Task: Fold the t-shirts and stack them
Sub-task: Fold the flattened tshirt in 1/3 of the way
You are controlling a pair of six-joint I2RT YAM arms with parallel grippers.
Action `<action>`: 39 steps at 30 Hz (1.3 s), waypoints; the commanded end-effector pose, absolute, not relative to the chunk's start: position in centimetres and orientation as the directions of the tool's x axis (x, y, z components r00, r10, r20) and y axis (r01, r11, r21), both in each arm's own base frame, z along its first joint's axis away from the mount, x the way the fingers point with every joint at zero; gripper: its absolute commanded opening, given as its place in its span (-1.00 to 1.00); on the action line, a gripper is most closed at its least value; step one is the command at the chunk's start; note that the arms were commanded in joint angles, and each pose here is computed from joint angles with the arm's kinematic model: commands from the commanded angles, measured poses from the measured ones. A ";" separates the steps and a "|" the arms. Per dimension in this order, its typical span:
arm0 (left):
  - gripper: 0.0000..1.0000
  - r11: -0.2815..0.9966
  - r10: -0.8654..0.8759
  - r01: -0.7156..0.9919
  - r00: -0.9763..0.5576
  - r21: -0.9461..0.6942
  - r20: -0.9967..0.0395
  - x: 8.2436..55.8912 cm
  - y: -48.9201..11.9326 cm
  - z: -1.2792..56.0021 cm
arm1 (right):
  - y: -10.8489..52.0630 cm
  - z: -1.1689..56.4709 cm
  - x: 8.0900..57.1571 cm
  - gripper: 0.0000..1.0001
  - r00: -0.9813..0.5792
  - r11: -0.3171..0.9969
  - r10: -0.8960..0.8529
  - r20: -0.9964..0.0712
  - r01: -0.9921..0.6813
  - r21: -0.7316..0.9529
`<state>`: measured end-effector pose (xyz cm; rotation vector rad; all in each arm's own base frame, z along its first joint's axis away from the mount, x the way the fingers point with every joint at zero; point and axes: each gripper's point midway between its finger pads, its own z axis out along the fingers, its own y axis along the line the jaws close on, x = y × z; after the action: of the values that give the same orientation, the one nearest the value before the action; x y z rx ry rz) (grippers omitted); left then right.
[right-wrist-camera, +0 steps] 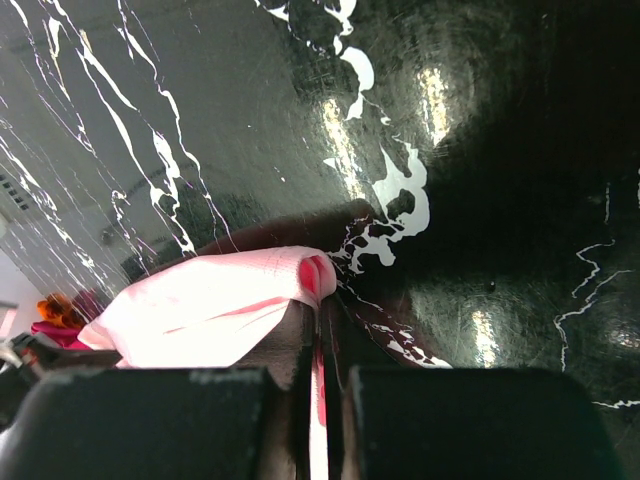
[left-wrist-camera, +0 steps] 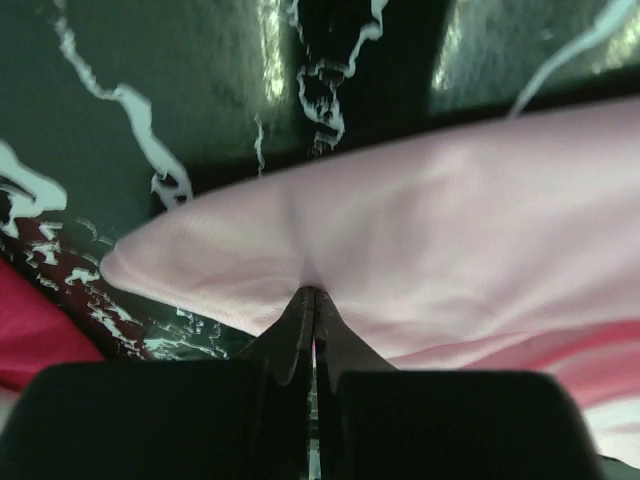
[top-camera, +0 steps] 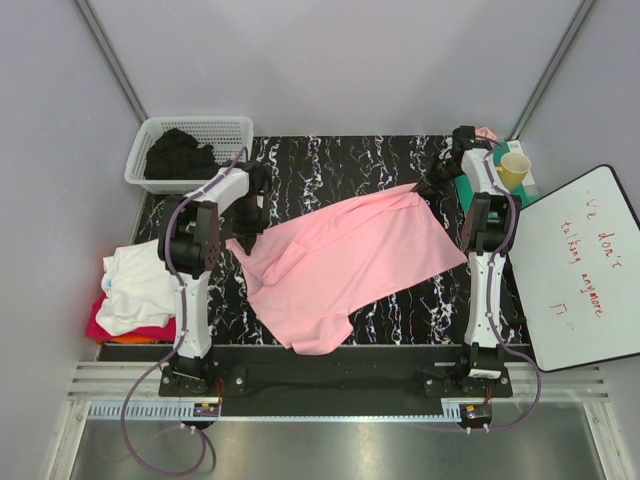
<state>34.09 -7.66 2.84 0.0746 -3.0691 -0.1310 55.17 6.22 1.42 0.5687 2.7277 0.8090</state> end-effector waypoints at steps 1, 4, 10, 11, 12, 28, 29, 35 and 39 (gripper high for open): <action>-1.00 0.993 -0.062 -0.054 -0.995 0.109 0.073 35.8 -7.3 2.0 | 5.2 -0.6 54.4 -1.00 -0.901 0.811 0.418 -0.115 0.313 0.494; -1.00 0.991 -0.074 -0.067 -0.996 0.115 0.056 37.2 -7.3 1.7 | 5.1 -0.1 54.6 -1.00 -0.901 0.815 0.415 -0.129 0.305 0.492; -1.00 0.981 -0.072 -0.059 -0.996 0.184 0.062 38.9 -6.4 0.6 | 4.1 1.0 54.1 -1.00 -0.897 0.828 0.417 -0.143 0.310 0.468; -1.00 0.980 -0.071 -0.060 -0.996 0.191 0.053 39.5 -6.4 0.3 | 3.7 1.1 53.9 -1.00 -0.896 0.831 0.419 -0.146 0.313 0.461; -1.00 0.978 -0.074 -0.062 -0.996 0.197 0.054 39.7 -6.2 0.3 | 3.5 0.7 53.4 -1.00 -0.898 0.833 0.420 -0.134 0.323 0.450; -1.00 0.969 -0.186 -0.211 -0.965 0.125 -0.186 47.1 -4.2 3.1 | 0.0 2.0 50.1 -1.00 -0.888 0.866 0.436 -0.144 0.371 0.335; -1.00 0.971 -0.185 -0.209 -0.965 0.114 -0.187 47.3 -4.4 3.0 | 0.0 2.0 50.1 -1.00 -0.887 0.865 0.440 -0.142 0.376 0.333; -1.00 0.979 -0.171 -0.187 -0.969 0.076 -0.180 47.3 -5.4 3.0 | -0.5 1.2 48.3 -1.00 -0.884 0.869 0.454 -0.115 0.410 0.278; -1.00 0.987 -0.156 -0.159 -0.951 -0.012 -0.267 48.3 -6.8 6.8 | -0.2 1.4 48.3 -0.77 -0.882 0.862 0.458 -0.113 0.409 0.301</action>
<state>44.35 -6.85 1.90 0.1545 -3.1945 -0.1534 48.99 1.44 1.26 0.6547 2.8499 0.5174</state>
